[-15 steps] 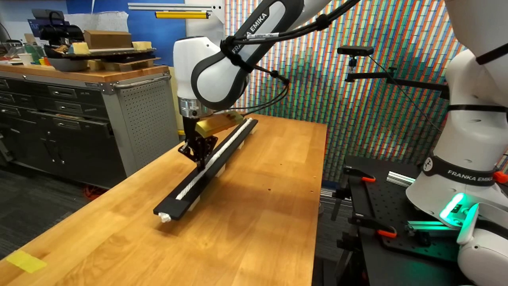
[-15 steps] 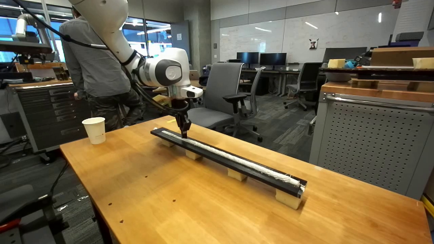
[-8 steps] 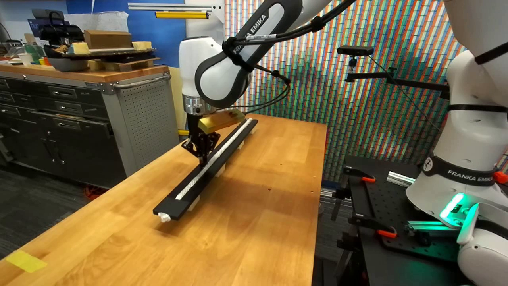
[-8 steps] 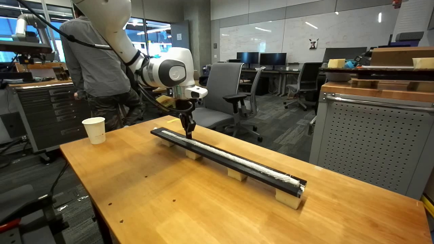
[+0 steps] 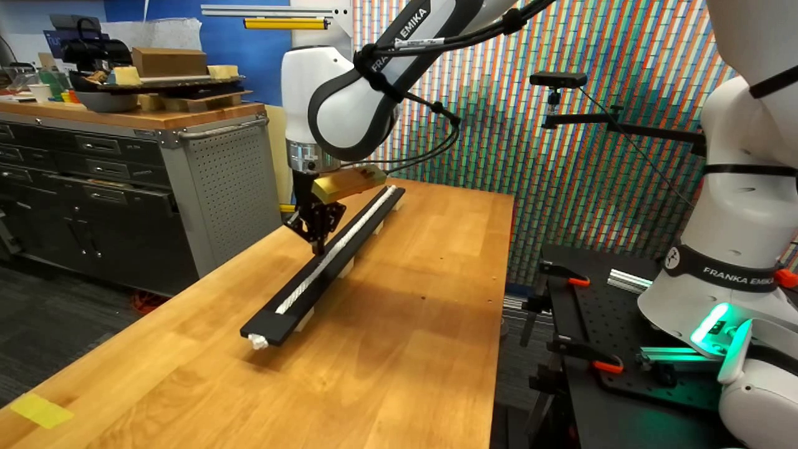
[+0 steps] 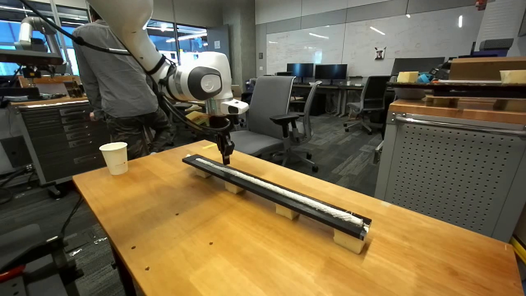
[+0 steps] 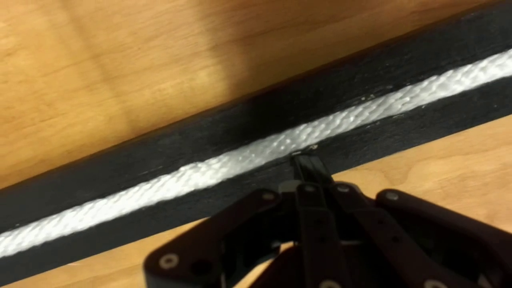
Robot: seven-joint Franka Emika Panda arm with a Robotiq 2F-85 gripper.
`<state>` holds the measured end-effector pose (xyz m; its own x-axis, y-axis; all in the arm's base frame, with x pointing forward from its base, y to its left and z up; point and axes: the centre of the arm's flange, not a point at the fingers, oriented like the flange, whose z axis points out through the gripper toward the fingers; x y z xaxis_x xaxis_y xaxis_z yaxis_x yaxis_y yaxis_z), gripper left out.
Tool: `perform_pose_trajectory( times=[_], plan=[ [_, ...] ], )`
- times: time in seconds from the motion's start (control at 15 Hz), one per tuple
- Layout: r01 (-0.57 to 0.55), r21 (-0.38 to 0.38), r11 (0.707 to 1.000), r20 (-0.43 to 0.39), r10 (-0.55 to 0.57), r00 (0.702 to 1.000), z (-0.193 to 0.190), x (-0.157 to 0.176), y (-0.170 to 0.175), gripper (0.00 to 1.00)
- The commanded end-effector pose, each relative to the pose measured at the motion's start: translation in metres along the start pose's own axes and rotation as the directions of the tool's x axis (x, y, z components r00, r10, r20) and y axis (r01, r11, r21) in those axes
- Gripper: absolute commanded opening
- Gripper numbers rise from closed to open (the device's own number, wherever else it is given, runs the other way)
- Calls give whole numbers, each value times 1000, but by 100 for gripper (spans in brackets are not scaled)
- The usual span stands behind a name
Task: Straighten the white string on the black object
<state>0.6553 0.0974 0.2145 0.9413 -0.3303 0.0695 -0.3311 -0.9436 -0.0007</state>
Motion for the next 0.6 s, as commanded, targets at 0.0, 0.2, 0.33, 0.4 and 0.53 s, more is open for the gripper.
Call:
perform_pose_trajectory(
  times=[0.0,0.2,0.33,0.4,0.53],
  plan=[
    [-8,0,1000,-27,8,1000,-15,-16,5,0],
    [-8,-1,1000,-22,8,1000,-9,-14,8,0],
    [-12,-5,1000,-14,12,1000,-3,-12,11,0],
    [-12,-6,1000,-12,12,1000,-1,-11,12,0],
    [-14,-7,1000,-15,14,1000,3,-8,14,0]
  ],
)
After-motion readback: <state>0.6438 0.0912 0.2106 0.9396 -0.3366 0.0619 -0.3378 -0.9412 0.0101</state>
